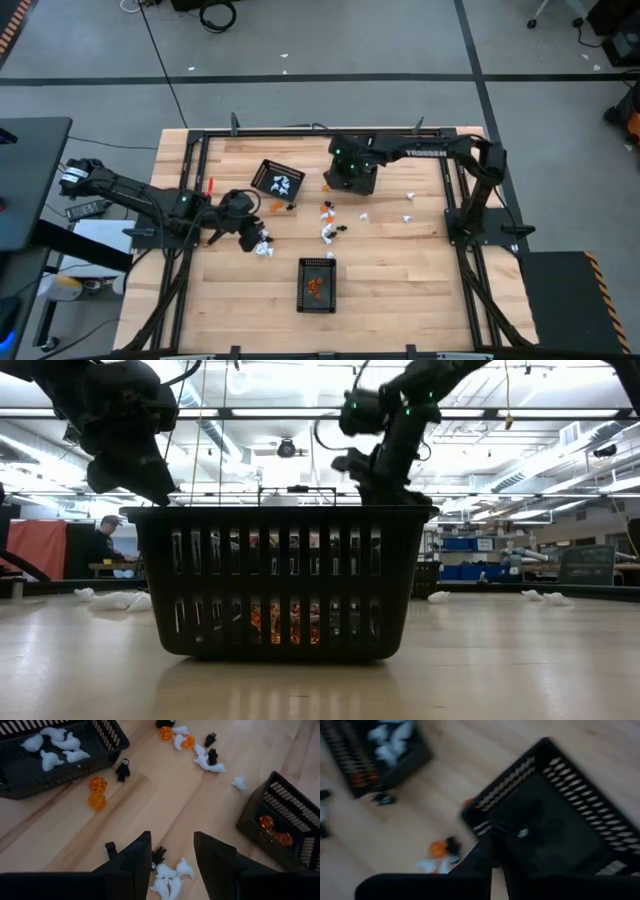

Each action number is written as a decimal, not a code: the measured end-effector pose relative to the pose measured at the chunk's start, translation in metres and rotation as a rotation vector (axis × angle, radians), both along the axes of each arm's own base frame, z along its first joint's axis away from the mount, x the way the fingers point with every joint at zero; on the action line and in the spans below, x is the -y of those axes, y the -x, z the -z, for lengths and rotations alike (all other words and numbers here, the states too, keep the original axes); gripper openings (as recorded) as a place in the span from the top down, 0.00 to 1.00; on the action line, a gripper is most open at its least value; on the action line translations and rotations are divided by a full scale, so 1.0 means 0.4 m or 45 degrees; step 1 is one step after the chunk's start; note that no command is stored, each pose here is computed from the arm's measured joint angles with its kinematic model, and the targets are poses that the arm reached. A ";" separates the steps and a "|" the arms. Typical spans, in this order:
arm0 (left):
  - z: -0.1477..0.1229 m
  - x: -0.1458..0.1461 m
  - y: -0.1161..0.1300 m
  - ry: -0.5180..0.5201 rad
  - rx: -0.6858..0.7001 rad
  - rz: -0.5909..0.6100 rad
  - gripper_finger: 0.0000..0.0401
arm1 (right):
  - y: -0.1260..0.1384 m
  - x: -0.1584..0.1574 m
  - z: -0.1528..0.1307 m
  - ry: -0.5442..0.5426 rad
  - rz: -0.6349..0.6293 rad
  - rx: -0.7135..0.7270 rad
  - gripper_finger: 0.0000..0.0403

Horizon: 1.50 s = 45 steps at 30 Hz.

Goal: Sort Halloween decoration
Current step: Put the black skeleton toy into the top right black basket, then put the white ghost toy into the top left black basket

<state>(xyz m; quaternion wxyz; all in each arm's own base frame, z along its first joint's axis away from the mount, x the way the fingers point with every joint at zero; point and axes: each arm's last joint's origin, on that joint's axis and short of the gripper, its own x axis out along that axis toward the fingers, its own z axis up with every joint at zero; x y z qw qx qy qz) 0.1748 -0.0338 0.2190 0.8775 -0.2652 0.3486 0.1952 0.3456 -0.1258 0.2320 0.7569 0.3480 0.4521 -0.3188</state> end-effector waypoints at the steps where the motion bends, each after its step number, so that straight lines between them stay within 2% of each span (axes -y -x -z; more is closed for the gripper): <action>1: 0.000 -0.003 -0.001 0.004 0.002 -0.012 0.61 | 0.007 0.016 0.009 -0.002 0.013 -0.013 0.92; 8: -0.001 -0.022 -0.005 0.006 0.009 -0.071 0.61 | 0.068 0.089 0.082 -0.085 0.059 -0.040 0.92; 16: -0.002 -0.038 -0.008 0.002 0.013 -0.112 0.61 | 0.104 0.097 0.134 -0.125 0.087 -0.092 0.91; 28: -0.003 -0.039 -0.010 -0.008 0.023 -0.099 0.61 | 0.096 0.094 0.135 -0.156 0.060 -0.036 0.68; 32: -0.004 -0.038 -0.011 -0.007 0.031 -0.099 0.61 | 0.087 0.092 0.112 -0.160 0.049 -0.027 0.67; 36: -0.004 -0.038 -0.011 -0.013 0.030 -0.092 0.61 | 0.074 0.071 0.054 -0.055 0.032 0.036 0.67; 42: -0.004 -0.038 -0.011 -0.020 0.027 -0.080 0.61 | 0.092 0.008 -0.035 0.114 0.030 0.077 0.67; 45: -0.004 -0.038 -0.011 -0.029 0.024 -0.067 0.61 | 0.100 -0.025 -0.069 0.131 0.010 0.118 0.66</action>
